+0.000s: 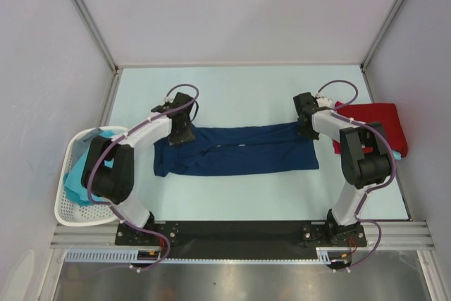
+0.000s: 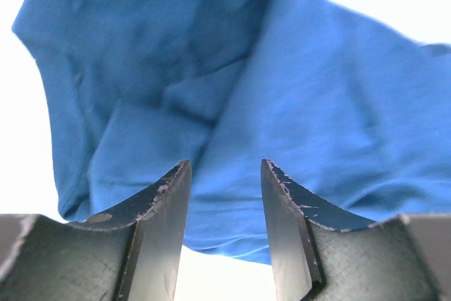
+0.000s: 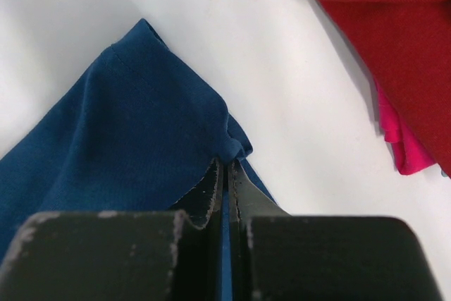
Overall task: Fold and stack the t-shirts
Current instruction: Fold the other side of the tshirt into a rectangle
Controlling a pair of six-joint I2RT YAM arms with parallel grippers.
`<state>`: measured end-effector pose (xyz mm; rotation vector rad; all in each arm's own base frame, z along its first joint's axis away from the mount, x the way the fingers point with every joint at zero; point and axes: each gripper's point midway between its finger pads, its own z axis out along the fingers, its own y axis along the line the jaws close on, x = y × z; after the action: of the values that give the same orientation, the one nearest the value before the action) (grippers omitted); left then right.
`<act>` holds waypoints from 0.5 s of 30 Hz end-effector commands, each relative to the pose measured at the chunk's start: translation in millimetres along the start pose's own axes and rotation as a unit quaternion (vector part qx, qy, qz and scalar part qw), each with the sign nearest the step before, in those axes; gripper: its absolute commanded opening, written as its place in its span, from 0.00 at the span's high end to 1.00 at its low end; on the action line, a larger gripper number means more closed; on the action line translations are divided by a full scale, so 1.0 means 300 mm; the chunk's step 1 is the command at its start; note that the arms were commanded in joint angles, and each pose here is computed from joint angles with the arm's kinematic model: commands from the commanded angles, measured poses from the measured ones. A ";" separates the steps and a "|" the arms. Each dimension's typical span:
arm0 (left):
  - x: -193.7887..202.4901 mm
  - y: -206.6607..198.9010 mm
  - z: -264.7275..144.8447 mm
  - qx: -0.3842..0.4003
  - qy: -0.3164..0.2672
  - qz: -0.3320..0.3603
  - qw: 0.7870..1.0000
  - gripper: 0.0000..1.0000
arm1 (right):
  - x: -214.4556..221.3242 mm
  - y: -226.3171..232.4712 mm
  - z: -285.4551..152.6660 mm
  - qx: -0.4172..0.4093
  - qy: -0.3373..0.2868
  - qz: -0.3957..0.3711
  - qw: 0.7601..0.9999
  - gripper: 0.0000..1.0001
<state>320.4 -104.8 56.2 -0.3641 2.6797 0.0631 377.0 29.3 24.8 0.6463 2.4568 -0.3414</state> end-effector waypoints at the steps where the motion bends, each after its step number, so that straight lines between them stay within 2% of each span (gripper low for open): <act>1: -0.092 -0.130 -0.048 0.040 -0.033 0.024 0.998 0.50 | -0.001 0.008 -0.008 -0.006 -0.004 -0.001 1.000 1.00; 6: -0.071 -0.204 -0.045 0.050 -0.027 0.050 0.997 0.50 | -0.004 0.004 -0.008 -0.004 -0.005 -0.001 1.000 1.00; 15: 0.066 -0.251 -0.005 0.051 0.011 0.090 0.995 0.51 | -0.007 -0.001 -0.005 -0.002 -0.006 0.000 1.000 1.00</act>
<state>331.3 -173.3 50.9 -0.1448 2.7092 -0.0082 377.1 29.5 24.8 0.6403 2.4583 -0.3418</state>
